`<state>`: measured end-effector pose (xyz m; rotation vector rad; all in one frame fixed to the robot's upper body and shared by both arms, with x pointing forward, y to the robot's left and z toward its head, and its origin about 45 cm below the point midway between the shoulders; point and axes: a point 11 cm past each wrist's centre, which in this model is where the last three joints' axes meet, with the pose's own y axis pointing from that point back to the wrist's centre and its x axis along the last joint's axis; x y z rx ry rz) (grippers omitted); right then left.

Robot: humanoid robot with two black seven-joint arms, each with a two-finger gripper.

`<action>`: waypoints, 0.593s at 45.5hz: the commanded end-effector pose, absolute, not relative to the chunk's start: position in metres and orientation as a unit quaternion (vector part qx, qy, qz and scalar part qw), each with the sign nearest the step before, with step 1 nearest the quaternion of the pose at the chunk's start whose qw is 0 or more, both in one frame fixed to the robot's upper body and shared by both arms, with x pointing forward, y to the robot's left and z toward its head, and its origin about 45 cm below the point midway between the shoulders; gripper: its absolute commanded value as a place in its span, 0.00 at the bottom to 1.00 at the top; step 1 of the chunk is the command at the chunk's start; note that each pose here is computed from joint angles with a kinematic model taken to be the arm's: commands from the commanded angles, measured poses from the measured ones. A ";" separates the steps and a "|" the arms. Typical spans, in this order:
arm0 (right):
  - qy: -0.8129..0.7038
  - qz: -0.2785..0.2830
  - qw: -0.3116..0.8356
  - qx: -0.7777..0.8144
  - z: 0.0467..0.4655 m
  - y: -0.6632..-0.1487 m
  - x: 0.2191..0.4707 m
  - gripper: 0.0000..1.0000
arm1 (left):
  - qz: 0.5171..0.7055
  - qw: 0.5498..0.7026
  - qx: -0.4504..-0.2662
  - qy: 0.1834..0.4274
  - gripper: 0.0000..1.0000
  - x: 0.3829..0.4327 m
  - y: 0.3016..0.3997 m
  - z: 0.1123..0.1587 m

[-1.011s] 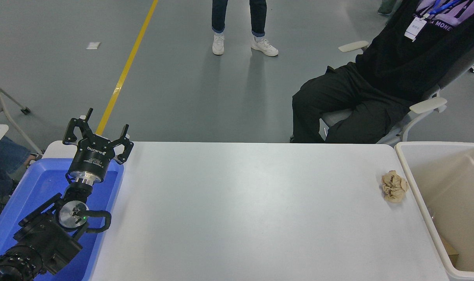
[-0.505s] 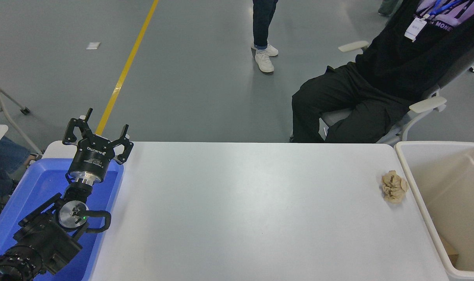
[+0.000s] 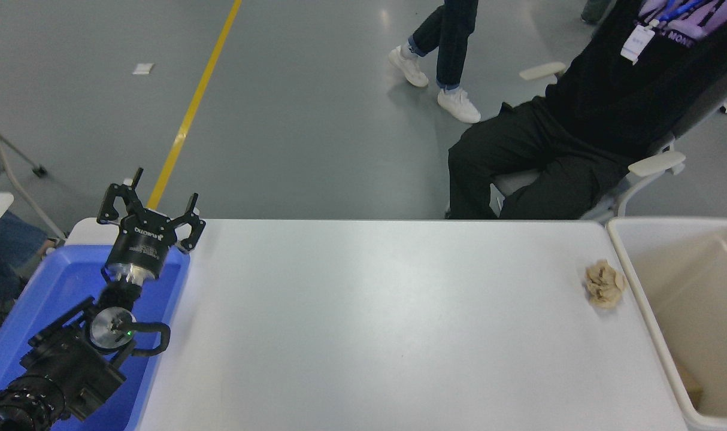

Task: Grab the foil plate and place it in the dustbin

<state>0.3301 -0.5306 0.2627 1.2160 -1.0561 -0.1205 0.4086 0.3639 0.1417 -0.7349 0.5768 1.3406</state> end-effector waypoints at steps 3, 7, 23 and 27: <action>-0.302 -0.105 0.664 0.676 0.342 -0.438 0.344 1.00 | 0.598 0.685 -0.328 0.257 0.98 0.4087 0.3638 0.1417; -0.249 -0.105 0.668 0.693 0.358 -0.412 0.348 1.00 | 0.598 0.685 -0.328 0.257 0.98 0.4087 0.3638 0.1417; -0.136 -0.008 0.696 0.705 0.384 -0.301 0.367 1.00 | 0.598 0.684 -0.329 0.258 0.98 0.4087 0.3632 0.1415; -0.130 -0.003 0.688 0.714 0.382 -0.292 0.368 1.00 | 0.598 0.684 -0.328 0.257 0.98 0.4087 0.3640 0.1417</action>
